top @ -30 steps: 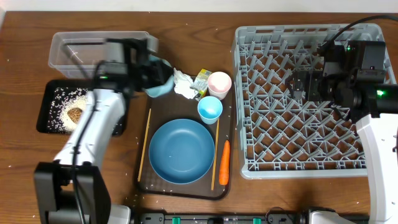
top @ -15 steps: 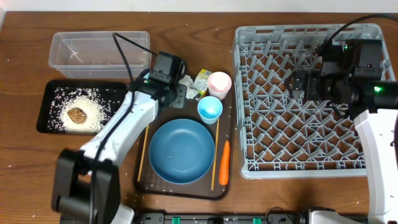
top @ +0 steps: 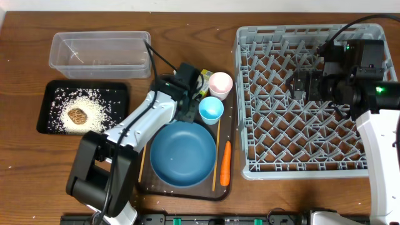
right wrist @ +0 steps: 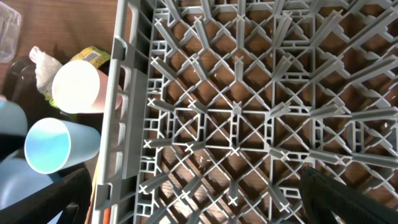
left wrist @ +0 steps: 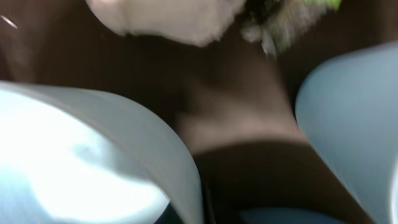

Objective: Sort waste into correct bins and load items into the dishwasher rack
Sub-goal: 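Return the blue bowl and place it on the dark tray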

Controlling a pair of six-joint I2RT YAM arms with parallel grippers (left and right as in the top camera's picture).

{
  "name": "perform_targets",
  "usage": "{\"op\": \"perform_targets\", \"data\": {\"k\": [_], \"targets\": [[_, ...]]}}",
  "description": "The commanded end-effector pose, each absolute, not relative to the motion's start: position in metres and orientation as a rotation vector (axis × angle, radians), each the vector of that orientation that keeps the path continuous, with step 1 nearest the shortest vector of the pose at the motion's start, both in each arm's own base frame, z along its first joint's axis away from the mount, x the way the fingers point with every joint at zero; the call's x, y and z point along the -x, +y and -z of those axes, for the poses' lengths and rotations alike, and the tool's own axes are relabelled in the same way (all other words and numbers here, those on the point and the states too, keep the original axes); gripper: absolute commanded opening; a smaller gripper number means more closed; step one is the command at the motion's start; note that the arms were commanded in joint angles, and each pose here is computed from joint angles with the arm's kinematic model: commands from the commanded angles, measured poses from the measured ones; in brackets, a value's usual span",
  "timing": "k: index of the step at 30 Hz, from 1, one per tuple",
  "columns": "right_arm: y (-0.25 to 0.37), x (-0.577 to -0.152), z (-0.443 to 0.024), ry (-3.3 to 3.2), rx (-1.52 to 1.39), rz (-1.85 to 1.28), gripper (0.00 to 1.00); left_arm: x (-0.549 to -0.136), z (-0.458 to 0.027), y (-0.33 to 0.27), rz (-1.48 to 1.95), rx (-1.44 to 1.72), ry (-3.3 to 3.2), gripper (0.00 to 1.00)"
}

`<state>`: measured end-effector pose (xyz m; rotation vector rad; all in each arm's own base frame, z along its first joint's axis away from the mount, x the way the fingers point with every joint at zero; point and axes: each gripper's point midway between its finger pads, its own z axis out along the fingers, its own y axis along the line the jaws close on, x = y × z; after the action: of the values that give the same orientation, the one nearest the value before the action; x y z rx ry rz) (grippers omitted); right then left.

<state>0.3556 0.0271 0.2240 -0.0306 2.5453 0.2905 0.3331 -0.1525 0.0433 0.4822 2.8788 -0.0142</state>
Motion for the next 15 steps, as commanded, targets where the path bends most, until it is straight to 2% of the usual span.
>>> {"op": "perform_targets", "data": {"k": [1, 5, 6, 8, 11, 15], "targets": [[0.024, -0.357, -0.223, 2.549, 0.033, -0.284, 0.99, -0.329, -0.044, -0.151, 0.012, -0.498, 2.898, 0.14], [0.024, -0.357, -0.223, 2.549, 0.033, -0.284, 0.99, -0.33, -0.044, -0.148, 0.01, -0.484, 2.902, 0.48], [0.024, -0.356, -0.222, 2.551, 0.033, -0.284, 0.99, -0.331, -0.044, -0.147, 0.01, -0.481, 2.901, 0.51], [0.024, -0.356, -0.222, 2.552, 0.033, -0.285, 0.99, -0.332, -0.044, -0.147, 0.012, -0.479, 2.896, 0.56], [0.024, -0.356, -0.222, 2.551, 0.033, -0.285, 0.99, -0.339, -0.054, -0.151, 0.022, -0.474, 2.87, 0.57], [0.024, -0.356, -0.222, 2.552, 0.032, -0.284, 0.99, -0.367, -0.095, -0.154, -0.001, -0.436, 2.74, 0.63]]}}
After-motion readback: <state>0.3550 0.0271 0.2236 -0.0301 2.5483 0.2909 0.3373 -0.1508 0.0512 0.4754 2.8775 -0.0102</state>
